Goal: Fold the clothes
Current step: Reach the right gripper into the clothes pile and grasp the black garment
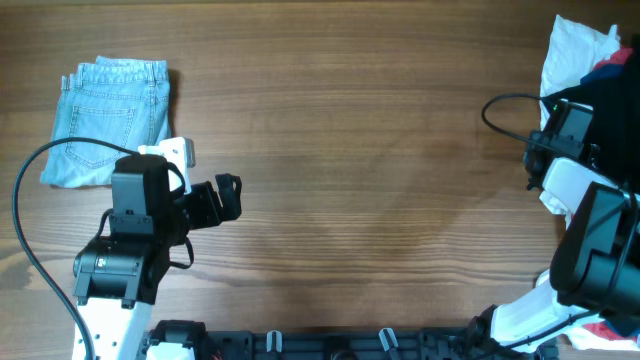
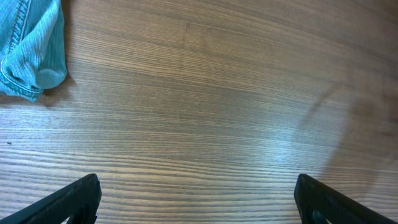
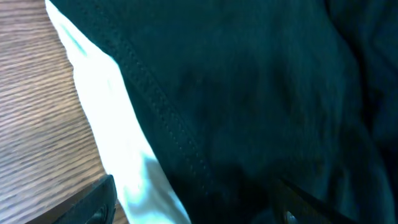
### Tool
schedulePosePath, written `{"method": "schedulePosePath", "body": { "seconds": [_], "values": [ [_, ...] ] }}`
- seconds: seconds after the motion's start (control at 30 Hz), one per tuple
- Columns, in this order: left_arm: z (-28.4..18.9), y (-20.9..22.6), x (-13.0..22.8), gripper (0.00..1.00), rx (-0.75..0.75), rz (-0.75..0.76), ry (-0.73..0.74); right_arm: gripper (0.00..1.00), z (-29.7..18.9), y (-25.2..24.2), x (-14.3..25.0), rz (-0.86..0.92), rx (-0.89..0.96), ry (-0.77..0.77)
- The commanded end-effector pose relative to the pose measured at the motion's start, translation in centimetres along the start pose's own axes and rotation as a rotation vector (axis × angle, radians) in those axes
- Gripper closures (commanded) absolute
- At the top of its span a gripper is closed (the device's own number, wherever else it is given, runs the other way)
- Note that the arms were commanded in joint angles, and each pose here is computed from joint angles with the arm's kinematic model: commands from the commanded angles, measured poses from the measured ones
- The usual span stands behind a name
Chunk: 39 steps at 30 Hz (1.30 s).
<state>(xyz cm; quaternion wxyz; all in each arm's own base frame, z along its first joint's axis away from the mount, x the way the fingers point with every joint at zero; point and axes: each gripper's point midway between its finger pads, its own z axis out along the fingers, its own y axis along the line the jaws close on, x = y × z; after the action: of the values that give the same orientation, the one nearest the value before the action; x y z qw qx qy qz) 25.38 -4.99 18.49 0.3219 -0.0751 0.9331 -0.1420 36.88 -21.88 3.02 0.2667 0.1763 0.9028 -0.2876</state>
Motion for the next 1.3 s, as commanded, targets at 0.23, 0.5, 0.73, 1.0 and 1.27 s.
{"method": "schedulePosePath", "body": {
  "seconds": [0.23,0.5,0.73,1.0,1.27],
  "values": [
    [-0.4,-0.5,-0.6,0.00,0.018,0.000,-0.015,0.41,1.7,-2.4,1.0,0.025,0.063,0.038],
    [-0.4,-0.5,-0.6,0.00,0.018,0.000,-0.015,0.71,1.8,-2.5,0.9,0.040,0.053,0.033],
    [-0.4,-0.5,-0.6,0.00,0.018,0.000,-0.015,0.96,1.4,-2.2,0.9,0.085,0.027,0.041],
    [-0.4,-0.5,-0.6,0.00,0.018,0.000,-0.015,0.96,-4.3,-4.3,-3.9,0.189,-0.027,-0.105],
    [-0.4,-0.6,-0.8,0.00,0.020,0.001,-0.023,0.96,-14.3,-0.7,-8.8,0.226,-0.331,-0.312]
  ]
}}
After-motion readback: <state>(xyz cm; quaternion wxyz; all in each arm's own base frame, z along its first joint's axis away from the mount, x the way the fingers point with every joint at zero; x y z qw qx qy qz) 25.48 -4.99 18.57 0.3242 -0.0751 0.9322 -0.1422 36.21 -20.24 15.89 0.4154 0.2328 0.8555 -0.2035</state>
